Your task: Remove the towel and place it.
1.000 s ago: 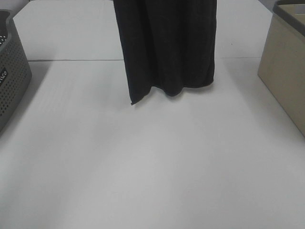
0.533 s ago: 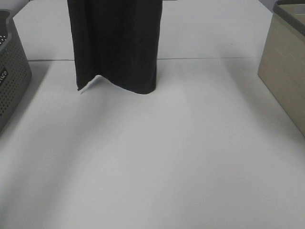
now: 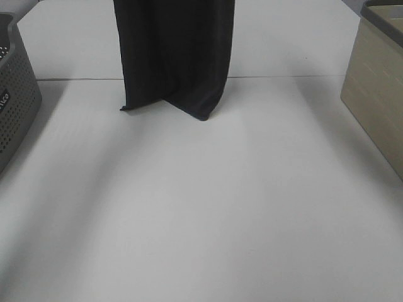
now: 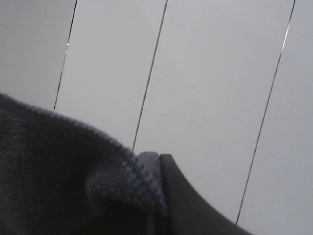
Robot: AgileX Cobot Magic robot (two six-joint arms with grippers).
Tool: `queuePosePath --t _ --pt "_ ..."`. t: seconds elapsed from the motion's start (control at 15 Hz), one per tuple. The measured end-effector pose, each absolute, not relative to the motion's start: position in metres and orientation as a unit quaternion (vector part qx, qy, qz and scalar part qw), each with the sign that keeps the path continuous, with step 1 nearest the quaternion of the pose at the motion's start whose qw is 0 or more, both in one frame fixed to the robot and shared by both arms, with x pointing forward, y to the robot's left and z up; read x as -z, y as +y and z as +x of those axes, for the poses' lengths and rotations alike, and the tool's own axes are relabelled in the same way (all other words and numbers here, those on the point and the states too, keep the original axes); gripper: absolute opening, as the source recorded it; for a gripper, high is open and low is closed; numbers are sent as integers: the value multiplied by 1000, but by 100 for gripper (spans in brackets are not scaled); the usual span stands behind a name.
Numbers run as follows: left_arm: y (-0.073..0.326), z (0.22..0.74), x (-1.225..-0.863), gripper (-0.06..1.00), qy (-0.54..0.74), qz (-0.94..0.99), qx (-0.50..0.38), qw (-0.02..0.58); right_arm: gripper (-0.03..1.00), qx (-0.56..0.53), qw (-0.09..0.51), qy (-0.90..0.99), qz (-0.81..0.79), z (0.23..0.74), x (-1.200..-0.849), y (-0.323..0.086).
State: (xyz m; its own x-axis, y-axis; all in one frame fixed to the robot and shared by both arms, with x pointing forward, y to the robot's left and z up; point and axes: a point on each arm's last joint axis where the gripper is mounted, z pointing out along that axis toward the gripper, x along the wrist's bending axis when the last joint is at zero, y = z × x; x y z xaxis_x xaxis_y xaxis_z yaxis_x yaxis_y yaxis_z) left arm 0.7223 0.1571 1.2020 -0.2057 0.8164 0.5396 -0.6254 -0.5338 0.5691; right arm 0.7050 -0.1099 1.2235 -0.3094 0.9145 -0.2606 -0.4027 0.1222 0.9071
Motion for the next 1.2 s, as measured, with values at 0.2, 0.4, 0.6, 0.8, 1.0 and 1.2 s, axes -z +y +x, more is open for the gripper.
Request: queuePosePath --t 0.2,0.4,0.6,0.8,1.0,1.2 --pt "166 751 -1199 0 118 396 -761 500 2 -619 550 507 238 721 -1216 -119" --pt "169 762 -1201 0 104 392 -759 510 2 -622 567 490 228 727 -1220 -127" --pt "169 768 -1197 0 77 411 -754 507 2 -623 578 478 219 731 -1220 -135" --pt "166 769 -1195 0 43 438 -750 493 2 -624 583 472 217 732 -1222 -140" --pt "168 770 -1193 0 42 447 -749 487 2 -624 584 473 217 732 -1222 -140" --pt "169 772 -1191 0 52 459 -745 482 2 -622 576 479 228 733 -1220 -140"
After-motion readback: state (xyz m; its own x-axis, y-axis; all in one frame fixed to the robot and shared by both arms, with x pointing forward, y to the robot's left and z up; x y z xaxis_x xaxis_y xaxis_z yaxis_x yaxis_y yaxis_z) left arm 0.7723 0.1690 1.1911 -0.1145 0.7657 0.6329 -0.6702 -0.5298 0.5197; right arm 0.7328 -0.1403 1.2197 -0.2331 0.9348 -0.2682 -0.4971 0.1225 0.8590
